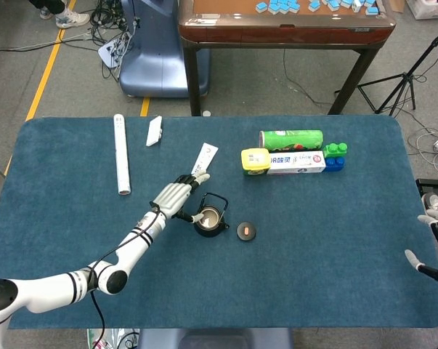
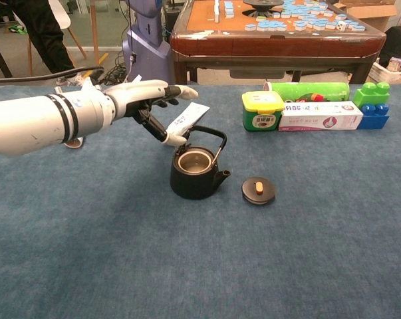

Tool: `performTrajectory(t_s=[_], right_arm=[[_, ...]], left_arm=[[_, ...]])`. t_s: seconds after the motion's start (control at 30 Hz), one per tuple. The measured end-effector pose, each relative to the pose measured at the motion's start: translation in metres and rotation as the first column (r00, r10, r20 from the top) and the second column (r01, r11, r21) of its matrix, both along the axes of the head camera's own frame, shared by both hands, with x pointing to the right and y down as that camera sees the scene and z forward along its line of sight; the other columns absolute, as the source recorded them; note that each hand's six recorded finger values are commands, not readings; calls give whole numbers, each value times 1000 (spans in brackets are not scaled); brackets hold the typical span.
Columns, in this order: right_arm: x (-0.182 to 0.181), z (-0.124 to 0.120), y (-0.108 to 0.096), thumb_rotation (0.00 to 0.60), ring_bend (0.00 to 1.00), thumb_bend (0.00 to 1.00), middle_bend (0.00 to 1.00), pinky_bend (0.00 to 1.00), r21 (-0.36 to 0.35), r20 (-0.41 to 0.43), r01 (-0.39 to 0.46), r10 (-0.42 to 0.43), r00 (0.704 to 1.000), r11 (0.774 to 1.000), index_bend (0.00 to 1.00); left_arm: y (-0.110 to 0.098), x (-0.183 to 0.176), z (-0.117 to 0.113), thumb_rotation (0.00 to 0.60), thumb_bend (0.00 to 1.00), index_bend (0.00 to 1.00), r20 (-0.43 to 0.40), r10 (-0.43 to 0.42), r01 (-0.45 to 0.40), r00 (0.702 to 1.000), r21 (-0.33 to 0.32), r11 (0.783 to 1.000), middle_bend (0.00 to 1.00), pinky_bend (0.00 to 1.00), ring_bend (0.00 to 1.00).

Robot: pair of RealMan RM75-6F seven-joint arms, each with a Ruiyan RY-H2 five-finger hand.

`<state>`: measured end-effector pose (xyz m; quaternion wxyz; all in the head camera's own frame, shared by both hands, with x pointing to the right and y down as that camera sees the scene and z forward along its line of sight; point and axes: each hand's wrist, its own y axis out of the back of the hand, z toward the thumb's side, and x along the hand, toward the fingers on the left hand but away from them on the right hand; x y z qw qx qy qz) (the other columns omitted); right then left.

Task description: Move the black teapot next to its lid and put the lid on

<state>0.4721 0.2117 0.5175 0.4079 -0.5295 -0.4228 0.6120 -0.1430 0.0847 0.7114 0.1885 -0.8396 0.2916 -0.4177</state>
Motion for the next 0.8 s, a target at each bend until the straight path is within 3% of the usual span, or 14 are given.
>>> performTrajectory(t_s=[0.3, 0.5, 0.63, 0.8], right_arm=[[-16, 3, -8, 600, 151, 188, 244, 254, -33, 11, 66, -65, 998, 997, 285], [-34, 7, -18, 600, 152, 188, 244, 254, -67, 41, 142, -140, 989, 988, 285], [-50, 12, -23, 600, 152, 187, 250, 254, -103, 61, 207, -201, 978, 973, 286], [-76, 23, -31, 600, 151, 188, 261, 254, -150, 94, 310, -298, 950, 939, 295]], left_arm=[[-7, -28, -22, 572, 244, 0, -31, -60, 61, 998, 40, 997, 0, 5, 0], [-8, -65, -46, 595, 245, 0, -29, -97, 100, 995, 101, 990, 0, 6, 0], [-1, -104, -64, 599, 245, 0, 8, -128, 125, 992, 151, 981, 0, 6, 0], [12, -152, -82, 598, 245, 0, 76, -167, 151, 983, 189, 970, 0, 5, 0]])
